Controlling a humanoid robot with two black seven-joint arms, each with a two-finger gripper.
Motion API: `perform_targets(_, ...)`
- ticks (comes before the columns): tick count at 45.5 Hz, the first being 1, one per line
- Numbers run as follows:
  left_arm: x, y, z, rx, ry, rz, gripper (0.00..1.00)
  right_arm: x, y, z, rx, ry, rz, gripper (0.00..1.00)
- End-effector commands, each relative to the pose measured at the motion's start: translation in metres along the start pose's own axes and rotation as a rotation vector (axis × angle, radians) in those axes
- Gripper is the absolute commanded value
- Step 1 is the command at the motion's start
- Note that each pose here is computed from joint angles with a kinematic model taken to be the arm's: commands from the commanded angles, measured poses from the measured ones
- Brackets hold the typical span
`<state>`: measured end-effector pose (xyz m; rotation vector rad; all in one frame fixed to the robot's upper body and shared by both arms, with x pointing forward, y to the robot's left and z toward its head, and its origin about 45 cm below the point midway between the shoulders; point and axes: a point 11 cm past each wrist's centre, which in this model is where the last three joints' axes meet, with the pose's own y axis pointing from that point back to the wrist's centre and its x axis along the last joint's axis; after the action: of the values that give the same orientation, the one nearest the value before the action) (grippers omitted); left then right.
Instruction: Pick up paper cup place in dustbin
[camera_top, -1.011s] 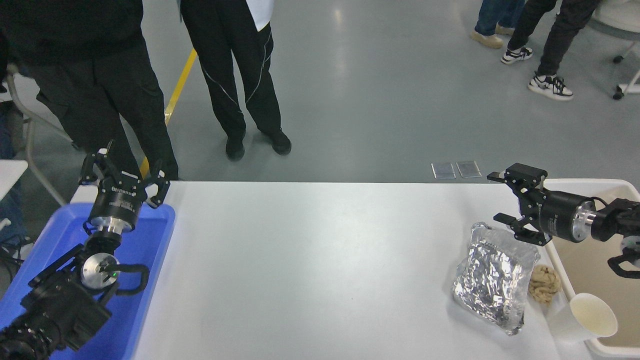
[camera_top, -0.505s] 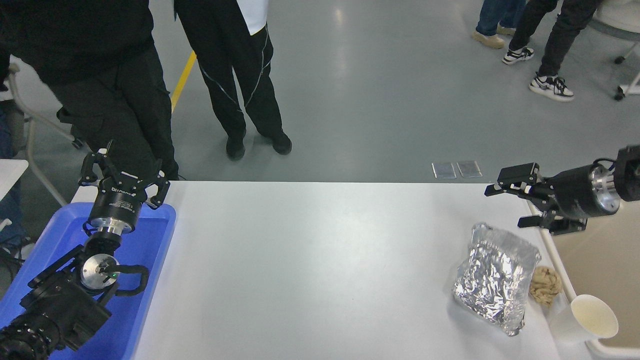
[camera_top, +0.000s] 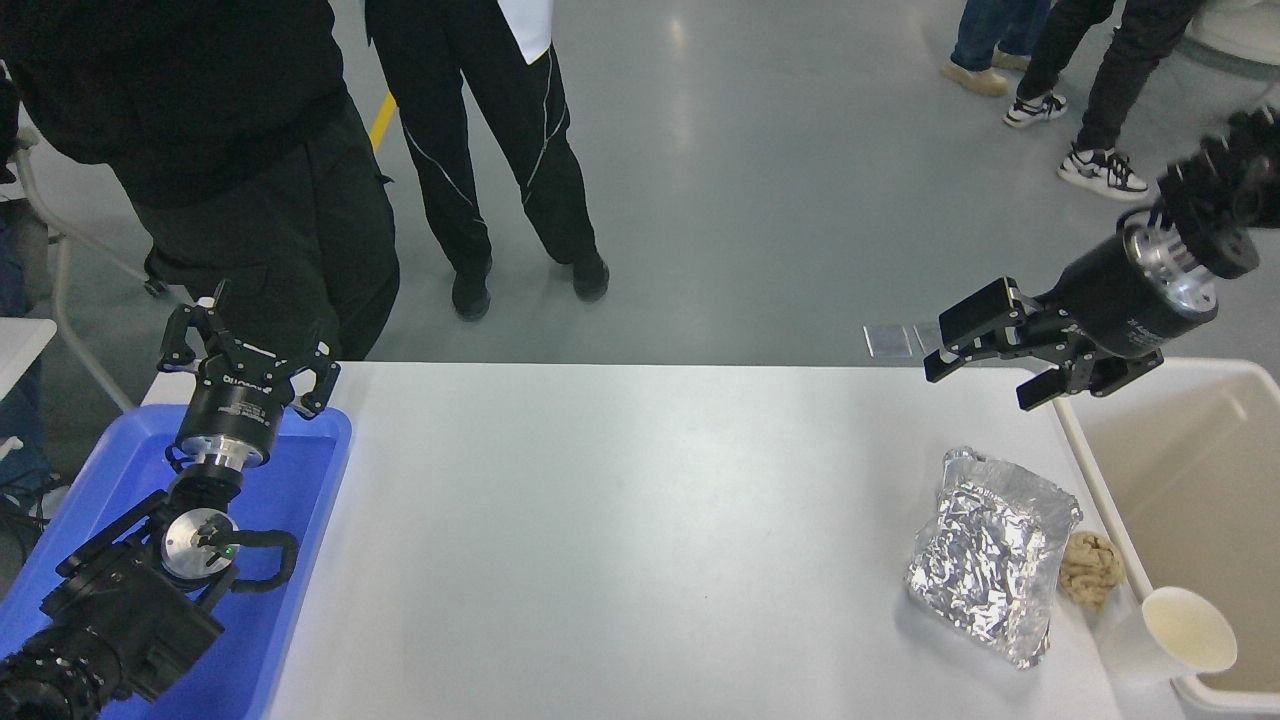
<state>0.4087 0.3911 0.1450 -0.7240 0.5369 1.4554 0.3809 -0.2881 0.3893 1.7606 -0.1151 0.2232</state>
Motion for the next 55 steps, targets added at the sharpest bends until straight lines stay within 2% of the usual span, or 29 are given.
perform_targets(1, 0.000, 0.000, 0.001, -0.002, 0.000, 0.000, 0.98, -0.003, 0.041, -0.009, -0.085, 0.038, 0.038, 1.00)
perform_targets(7, 0.000, 0.000, 0.001, -0.001, -0.001, -0.001, 0.98, -0.004, 0.062, -0.016, -0.050, 0.029, 0.090, 1.00)
perform_targets(16, 0.000, 0.000, 0.001, -0.001, -0.001, -0.001, 0.98, 0.003, 0.078, -0.021, 0.080, -0.078, 0.181, 1.00)
perform_targets(36, -0.001, -0.001, 0.001, -0.001, 0.000, -0.002, 0.98, -0.002, 0.077, -0.003, 0.042, -0.131, 0.175, 1.00)
perform_targets(41, 0.000, 0.000, 0.001, -0.001, -0.001, -0.001, 0.98, -0.003, 0.074, 0.004, -0.035, -0.127, 0.161, 1.00)
perform_targets(49, 0.000, 0.000, 0.001, -0.001, -0.001, -0.001, 0.98, -0.008, 0.077, 0.034, -0.324, -0.143, 0.133, 1.00)
perform_targets(55, 0.000, 0.000, 0.001, -0.002, 0.000, 0.000, 0.98, -0.008, 0.078, 0.038, -0.338, -0.152, 0.136, 1.00)
